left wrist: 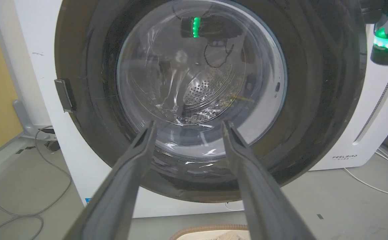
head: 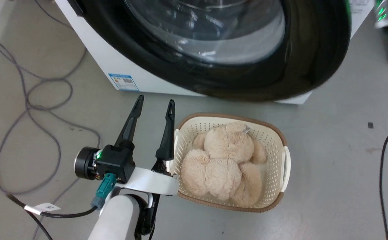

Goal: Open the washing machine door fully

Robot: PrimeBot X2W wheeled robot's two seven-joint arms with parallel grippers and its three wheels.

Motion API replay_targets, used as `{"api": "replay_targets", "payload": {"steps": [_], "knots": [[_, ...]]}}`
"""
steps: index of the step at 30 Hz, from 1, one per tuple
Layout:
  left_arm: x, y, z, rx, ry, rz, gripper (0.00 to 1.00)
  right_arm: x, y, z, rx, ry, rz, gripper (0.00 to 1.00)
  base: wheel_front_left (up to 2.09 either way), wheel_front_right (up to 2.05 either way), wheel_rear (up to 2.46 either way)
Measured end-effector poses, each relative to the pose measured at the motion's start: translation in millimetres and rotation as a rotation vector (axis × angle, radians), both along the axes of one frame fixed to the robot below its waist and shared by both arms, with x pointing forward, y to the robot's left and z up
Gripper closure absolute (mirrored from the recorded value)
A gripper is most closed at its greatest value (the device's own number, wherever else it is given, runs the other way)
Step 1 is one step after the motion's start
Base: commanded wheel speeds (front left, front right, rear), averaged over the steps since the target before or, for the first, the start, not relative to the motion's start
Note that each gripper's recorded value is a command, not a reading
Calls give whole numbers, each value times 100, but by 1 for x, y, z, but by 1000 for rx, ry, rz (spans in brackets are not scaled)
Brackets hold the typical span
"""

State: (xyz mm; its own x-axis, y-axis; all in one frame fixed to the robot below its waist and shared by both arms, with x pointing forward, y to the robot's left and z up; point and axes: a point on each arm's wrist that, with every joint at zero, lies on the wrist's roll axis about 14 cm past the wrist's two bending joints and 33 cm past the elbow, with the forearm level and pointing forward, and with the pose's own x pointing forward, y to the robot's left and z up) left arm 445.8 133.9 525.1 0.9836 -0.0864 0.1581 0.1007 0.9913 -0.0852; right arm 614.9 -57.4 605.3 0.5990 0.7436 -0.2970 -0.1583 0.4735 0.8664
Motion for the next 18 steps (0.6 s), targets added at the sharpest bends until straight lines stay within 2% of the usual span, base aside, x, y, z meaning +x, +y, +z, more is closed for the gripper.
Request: {"api": "replay_targets", "payload": {"steps": [18], "knots": [[-57, 15, 12, 18, -6, 41, 0, -90, 44, 4, 40, 70, 217, 100, 0, 0, 0]]}}
